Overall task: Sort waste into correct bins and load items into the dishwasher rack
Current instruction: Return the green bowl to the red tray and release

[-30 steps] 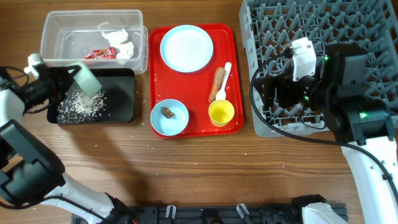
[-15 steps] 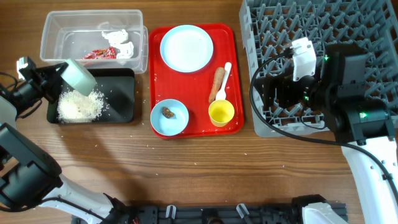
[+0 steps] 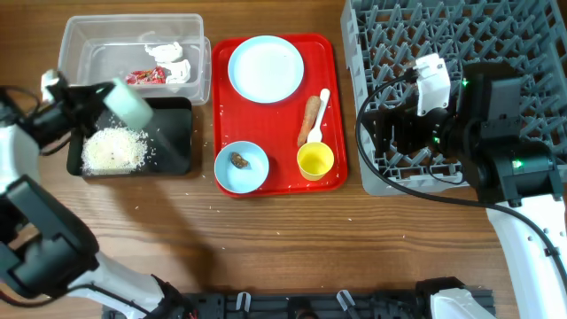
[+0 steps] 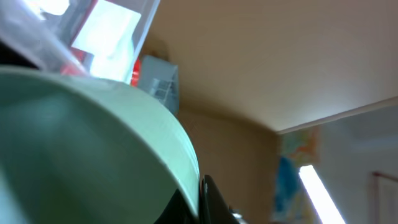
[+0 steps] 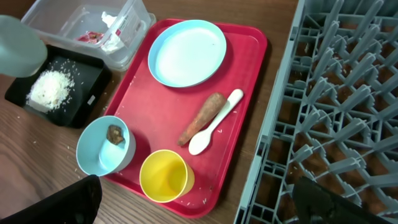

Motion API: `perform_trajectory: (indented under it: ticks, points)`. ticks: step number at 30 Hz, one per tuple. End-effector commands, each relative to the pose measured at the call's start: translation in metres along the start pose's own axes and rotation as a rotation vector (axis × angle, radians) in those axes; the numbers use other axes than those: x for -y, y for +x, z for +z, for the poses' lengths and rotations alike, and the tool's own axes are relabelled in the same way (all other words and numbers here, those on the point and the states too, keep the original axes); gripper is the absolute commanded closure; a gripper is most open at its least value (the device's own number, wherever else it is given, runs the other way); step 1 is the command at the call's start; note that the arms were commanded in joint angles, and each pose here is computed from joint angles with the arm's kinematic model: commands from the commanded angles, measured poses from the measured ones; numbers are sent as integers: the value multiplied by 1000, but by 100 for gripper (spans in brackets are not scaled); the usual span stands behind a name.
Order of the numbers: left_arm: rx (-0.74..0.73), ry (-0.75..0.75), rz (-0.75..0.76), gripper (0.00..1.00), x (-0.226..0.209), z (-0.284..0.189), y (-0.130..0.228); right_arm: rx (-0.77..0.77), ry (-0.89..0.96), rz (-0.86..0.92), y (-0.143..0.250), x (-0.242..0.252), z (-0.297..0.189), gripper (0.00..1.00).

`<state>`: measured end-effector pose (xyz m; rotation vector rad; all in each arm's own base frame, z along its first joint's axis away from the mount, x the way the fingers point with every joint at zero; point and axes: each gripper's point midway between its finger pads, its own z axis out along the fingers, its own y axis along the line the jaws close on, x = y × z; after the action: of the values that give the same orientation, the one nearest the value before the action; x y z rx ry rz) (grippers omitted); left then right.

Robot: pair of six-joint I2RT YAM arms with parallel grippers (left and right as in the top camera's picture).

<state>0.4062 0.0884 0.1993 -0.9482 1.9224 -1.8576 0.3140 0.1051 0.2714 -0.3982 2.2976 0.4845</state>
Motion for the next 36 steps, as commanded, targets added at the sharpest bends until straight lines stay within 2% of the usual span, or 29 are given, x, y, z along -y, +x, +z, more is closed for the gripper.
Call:
perform_trajectory:
  ticks: [1, 4, 7, 11, 14, 17, 19, 22, 25, 26, 29, 30, 33, 36]
  points:
    - [16, -139, 214, 96, 35, 37, 34, 7, -6, 1, -5, -2, -2, 0]
    - [18, -221, 363, 96, 50, 72, 61, 8, -6, 0, -5, -2, -2, 0]
    - [7, -352, 597, 96, 48, 128, 99, 8, -6, 0, -5, -2, -2, 0]
    - [-10, -616, 927, 96, 3, 199, 143, 6, -6, 1, -5, -2, -2, 0]
    - [2, -825, 1138, 96, -36, 227, 161, -1, -7, 3, -3, -2, -2, 0]
    - [9, -1007, 1254, 96, -73, 237, 165, -7, -7, 6, -1, -2, -2, 0]
    - [-14, -1121, 1286, 96, -102, 237, 161, -7, -7, 6, -1, -2, -2, 0]
    - [-80, -1230, 1258, 96, -140, 232, 154, -7, -7, 6, -1, -2, -2, 0]
    - [-94, -1281, 1231, 95, -158, 227, 143, -8, -6, 6, -1, -2, -2, 0]
    - [-94, -1285, 1227, 88, -158, 226, 142, -8, -7, 6, -1, -2, -2, 0]
    - [-90, -1284, 1227, 53, -157, 226, 141, -7, -7, 5, -1, -2, -2, 0]
    - [-83, -1278, 1229, 45, -155, 227, 140, -7, -7, 6, -1, -2, -2, 0]
    - [-37, -1249, 1249, 39, -128, 229, 141, -7, -3, 6, -1, -1, -2, 0]
    - [-85, -1147, 1228, 43, -97, 232, 171, -7, -3, 4, -1, -1, -2, 1]
